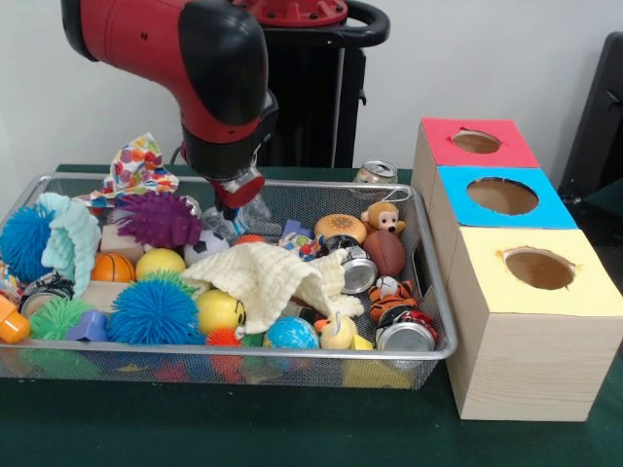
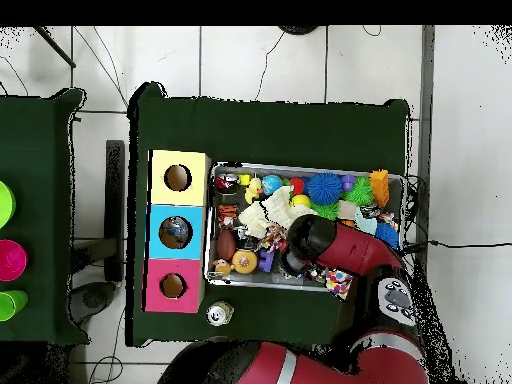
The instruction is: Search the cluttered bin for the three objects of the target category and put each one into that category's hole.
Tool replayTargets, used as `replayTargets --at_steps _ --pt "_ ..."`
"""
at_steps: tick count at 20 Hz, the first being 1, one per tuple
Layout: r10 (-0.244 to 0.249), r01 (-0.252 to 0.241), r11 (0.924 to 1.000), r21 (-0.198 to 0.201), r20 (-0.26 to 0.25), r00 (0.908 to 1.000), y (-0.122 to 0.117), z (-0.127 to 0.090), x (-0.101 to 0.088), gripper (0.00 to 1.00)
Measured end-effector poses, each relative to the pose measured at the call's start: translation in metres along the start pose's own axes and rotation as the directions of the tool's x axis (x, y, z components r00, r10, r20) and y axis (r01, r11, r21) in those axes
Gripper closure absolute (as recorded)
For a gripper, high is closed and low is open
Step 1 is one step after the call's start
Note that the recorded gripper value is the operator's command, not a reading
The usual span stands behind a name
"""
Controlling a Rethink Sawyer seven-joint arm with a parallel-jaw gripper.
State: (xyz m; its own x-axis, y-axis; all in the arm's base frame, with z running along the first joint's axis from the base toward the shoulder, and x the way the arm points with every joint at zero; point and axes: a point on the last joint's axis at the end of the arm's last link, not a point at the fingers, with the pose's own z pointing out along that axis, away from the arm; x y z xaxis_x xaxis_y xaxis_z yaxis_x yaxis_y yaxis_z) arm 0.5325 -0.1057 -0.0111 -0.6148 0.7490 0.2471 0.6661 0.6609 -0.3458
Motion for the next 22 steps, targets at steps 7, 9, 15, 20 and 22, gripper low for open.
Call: replayTargets --at_steps 7,9,15,20,22 --pt "0.011 -0.011 0.9998 0.017 -0.054 0.9985 -0.008 -0.027 0.003 1.00" --pt "0.015 -0.013 0.9997 0.020 -0.065 0.9978 -0.009 -0.038 0.003 1.00" --pt "0.019 -0.019 0.9997 0.014 -0.062 0.9979 -0.009 -0.062 -0.004 1.00" --pt "0.023 -0.023 0.9997 0.001 -0.040 0.9989 -0.007 -0.081 -0.013 1.00" --pt "0.025 -0.025 0.9997 -0.006 -0.029 0.9993 -0.007 -0.087 -0.017 1.00"
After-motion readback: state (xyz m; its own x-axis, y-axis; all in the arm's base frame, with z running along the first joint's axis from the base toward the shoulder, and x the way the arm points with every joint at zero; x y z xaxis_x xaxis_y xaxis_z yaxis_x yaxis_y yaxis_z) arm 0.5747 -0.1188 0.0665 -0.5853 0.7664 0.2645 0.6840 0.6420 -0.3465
